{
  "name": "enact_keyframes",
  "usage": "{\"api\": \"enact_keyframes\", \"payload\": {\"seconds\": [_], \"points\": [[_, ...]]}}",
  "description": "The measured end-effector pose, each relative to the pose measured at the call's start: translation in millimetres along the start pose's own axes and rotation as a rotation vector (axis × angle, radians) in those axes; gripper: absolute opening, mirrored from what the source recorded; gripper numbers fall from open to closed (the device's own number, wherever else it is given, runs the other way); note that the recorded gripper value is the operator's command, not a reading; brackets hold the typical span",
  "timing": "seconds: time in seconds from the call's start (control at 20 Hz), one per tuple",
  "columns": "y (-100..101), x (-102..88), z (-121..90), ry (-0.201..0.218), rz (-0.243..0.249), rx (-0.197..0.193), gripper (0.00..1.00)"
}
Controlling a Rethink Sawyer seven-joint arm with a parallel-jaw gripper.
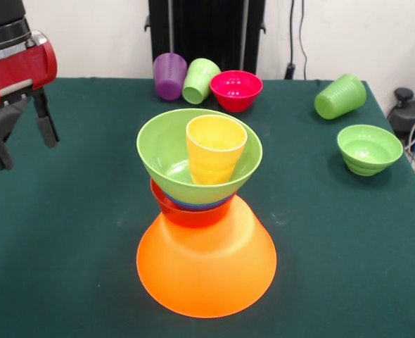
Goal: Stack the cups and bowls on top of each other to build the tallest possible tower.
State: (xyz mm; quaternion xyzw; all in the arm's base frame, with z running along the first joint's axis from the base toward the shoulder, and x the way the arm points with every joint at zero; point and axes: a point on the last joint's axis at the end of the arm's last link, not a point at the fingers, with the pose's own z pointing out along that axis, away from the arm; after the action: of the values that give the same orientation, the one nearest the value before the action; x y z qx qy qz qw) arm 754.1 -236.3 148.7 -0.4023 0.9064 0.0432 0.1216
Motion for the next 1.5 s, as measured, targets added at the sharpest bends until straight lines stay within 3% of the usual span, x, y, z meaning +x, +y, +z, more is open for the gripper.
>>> {"api": "enact_keyframes", "payload": {"seconds": [1.5], "points": [[0.2, 0.6, 1.0, 0.007, -0.01, 0.005, 1.0]]}}
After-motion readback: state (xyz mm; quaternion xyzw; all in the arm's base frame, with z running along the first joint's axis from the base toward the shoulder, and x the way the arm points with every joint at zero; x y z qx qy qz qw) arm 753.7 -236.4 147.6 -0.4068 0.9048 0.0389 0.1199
